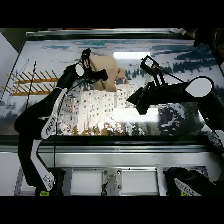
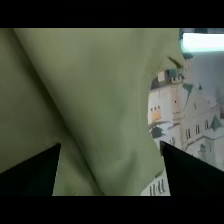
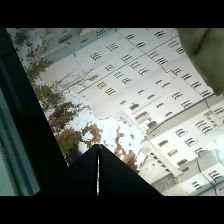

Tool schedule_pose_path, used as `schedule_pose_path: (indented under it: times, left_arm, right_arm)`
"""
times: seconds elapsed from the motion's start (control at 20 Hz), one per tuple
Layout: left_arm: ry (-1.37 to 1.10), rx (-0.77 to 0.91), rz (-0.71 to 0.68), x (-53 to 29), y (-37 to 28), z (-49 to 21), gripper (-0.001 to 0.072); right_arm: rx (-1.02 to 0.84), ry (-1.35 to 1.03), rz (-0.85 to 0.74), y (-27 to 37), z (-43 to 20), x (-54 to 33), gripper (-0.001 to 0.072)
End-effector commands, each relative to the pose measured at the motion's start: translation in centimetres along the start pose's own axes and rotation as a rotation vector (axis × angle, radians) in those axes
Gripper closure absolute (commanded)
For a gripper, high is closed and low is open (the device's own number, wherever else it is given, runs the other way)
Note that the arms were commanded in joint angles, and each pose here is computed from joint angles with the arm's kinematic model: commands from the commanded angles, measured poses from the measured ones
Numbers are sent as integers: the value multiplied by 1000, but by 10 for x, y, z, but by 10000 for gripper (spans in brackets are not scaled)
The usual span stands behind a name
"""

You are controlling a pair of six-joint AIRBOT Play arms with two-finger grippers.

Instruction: Fold the clothes and pants, and hang the long-sleeved shirts on hangers.

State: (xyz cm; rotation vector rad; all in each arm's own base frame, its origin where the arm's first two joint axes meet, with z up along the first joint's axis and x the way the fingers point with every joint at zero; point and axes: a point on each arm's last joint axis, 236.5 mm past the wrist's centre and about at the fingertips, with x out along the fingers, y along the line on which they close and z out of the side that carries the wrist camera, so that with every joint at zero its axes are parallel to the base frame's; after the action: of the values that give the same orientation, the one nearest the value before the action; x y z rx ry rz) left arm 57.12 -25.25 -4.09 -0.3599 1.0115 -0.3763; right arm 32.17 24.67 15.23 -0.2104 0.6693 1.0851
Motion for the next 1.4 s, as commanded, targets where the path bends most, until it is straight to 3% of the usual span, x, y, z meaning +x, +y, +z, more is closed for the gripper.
schedule_pose_path:
  times: [0.0,0.05,0.2,0.25,0.45,0.8,1.05,1.2,1.35]
  left_arm:
    - [27,-12,-25,36,0,-1,-13]
    - [29,-8,-28,38,-1,1,50]
    - [54,2,-35,39,-5,0,669]
    - [66,-3,-34,36,-3,-1,695]
    - [67,12,-29,-18,-8,19,696]
    - [-104,310,104,-218,-54,66,696]
    - [-80,409,57,-293,-106,11,696]
    - [-13,440,8,-304,-127,-53,695]
    - [117,426,-13,-296,-126,-131,696]
  right_arm:
    - [0,1,1,0,0,0,690]
    - [0,1,1,0,0,0,690]
    - [0,1,1,0,0,0,690]
    - [0,1,1,0,0,0,690]
    - [0,1,1,0,0,0,690]
    - [5,-5,7,2,1,0,690]
    - [23,-56,66,16,14,-3,690]
    - [4,-11,-46,-13,-1,-21,684]
    - [205,-11,-226,-66,-18,-53,686]
